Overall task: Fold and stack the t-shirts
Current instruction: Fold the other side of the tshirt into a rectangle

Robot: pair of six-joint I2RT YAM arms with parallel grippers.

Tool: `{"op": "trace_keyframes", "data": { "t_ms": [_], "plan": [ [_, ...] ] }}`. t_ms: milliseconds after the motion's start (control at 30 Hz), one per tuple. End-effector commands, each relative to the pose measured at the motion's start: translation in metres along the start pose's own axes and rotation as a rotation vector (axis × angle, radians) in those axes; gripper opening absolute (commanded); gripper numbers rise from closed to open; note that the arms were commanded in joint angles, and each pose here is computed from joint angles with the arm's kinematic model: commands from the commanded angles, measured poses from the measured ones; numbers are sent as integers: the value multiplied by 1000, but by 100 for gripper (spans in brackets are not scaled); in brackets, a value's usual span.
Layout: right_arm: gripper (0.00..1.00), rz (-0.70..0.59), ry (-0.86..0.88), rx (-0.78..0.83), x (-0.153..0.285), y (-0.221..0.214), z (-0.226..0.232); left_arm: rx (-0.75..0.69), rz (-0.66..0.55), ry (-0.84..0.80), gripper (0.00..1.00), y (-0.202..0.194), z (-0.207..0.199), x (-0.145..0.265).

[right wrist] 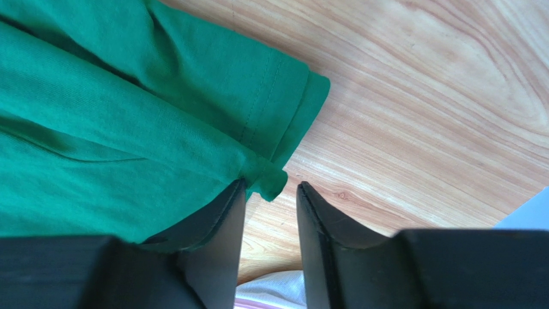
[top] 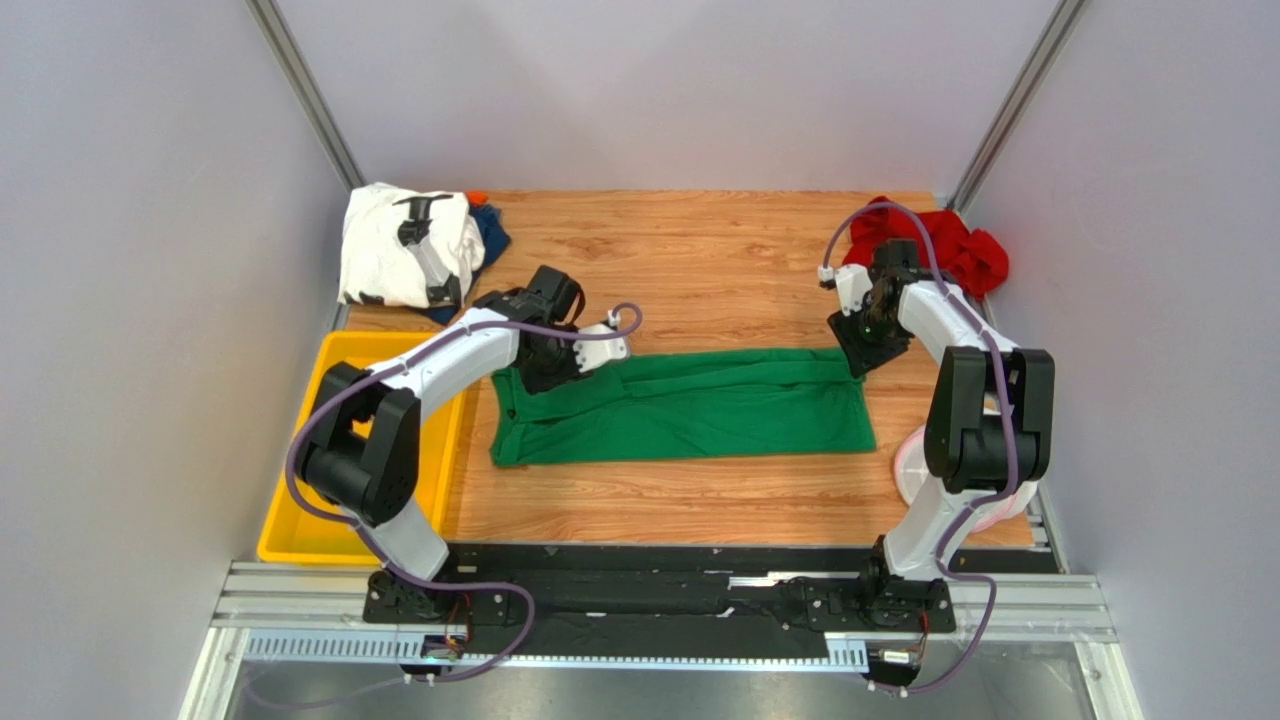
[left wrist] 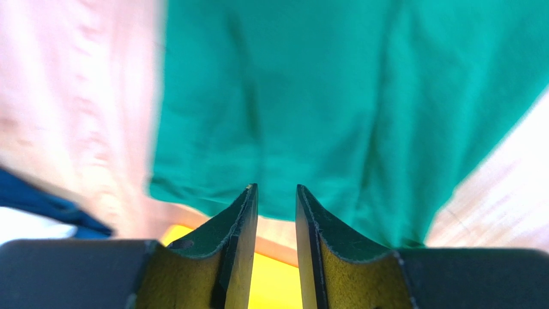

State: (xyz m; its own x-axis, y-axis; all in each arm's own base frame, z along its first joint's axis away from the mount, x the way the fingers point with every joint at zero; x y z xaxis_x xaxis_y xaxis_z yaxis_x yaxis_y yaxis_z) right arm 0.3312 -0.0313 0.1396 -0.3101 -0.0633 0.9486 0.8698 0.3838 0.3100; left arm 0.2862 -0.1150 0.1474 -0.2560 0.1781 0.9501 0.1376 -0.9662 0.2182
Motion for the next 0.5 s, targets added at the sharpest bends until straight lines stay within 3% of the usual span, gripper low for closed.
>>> {"op": "trace_keyframes", "data": {
  "t_ms": [0,333,467],
  "plan": [
    [41,-48,-38,15,15,3,-4,-9,-83,85,37,27,31,13],
    [47,-35,-39,18,13,1,-4,-26,-193,31,38,59,55,19],
    [47,-28,-29,12,9,1,-3,-20,-259,-81,39,68,50,16]
  ]
}}
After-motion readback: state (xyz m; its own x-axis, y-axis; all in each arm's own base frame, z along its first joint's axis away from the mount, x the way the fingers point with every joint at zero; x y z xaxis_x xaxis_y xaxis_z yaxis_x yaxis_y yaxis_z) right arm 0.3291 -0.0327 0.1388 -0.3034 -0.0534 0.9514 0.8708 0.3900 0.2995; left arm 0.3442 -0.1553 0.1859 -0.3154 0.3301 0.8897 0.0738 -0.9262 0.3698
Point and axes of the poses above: each gripper's point midway between its finger pads, its own x axis back along the fingers, its own z axis along the line the jaws close on, y = z × x, the point moved 9 cm from there along x, back along the fingers, and after that the axes turned 5 degrees about -x, right-handed, at the moved point
